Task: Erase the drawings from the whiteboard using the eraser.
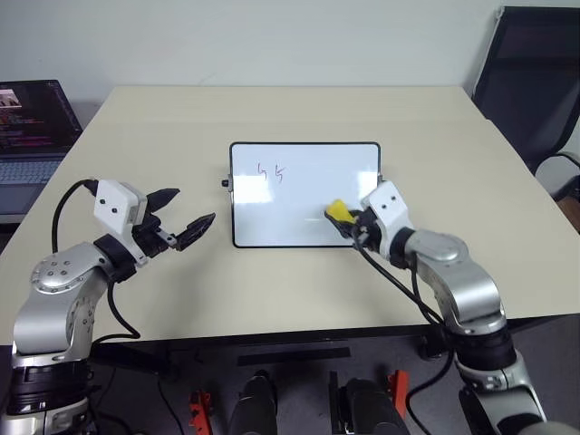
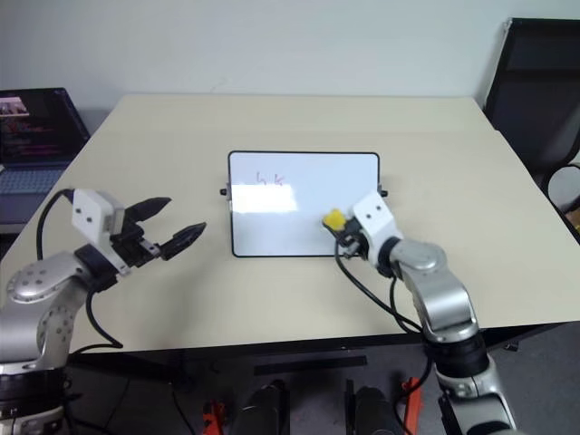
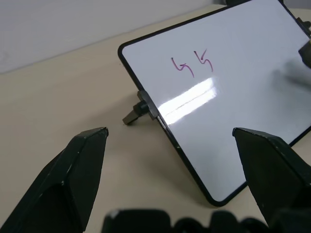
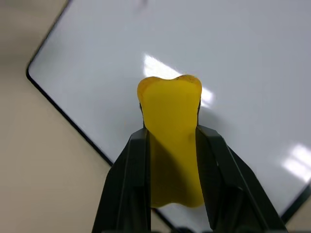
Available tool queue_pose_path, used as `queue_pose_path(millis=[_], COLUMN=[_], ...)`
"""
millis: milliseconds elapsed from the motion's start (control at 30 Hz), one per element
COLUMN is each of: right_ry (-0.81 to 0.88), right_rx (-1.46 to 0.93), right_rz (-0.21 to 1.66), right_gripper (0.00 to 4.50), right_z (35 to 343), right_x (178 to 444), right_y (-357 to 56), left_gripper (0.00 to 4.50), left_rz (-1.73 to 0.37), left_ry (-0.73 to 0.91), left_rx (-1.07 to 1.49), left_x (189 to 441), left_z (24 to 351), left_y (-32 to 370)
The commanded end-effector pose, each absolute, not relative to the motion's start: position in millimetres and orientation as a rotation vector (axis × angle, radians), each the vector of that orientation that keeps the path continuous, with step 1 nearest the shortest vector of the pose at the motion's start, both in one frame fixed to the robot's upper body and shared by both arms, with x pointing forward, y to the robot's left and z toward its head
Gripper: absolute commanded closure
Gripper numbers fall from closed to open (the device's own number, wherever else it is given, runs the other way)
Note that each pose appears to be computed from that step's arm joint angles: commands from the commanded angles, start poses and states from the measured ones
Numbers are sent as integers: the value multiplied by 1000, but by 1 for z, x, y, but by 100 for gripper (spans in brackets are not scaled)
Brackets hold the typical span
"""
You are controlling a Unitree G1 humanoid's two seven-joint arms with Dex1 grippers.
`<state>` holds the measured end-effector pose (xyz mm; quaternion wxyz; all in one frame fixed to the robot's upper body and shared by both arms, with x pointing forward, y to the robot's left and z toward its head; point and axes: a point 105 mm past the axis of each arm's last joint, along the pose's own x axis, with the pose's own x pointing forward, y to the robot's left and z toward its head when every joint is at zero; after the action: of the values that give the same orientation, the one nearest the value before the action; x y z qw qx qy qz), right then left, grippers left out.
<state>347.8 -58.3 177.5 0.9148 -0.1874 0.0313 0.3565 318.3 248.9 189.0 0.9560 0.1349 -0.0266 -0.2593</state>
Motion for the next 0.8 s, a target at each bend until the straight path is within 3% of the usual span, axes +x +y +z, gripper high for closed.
queue_pose_path(millis=[33, 200, 433, 800], right_ry=[2, -54, -175, -58], right_rx=[-493, -541, -804, -1168], right_rz=[793, 823, 803, 919], right_gripper=[353, 353, 353, 353], right_z=[189, 208, 231, 208], right_x=[360, 385, 415, 430], right_y=[-35, -3, 27, 29], left_gripper=[0, 0, 0, 0], left_rz=[-518, -520, -554, -567], left_ry=[-118, -142, -132, -128], left_rx=[336, 346, 364, 363], left_x=[321, 328, 329, 328], left_z=[210, 219, 217, 213], left_y=[251, 249, 243, 238])
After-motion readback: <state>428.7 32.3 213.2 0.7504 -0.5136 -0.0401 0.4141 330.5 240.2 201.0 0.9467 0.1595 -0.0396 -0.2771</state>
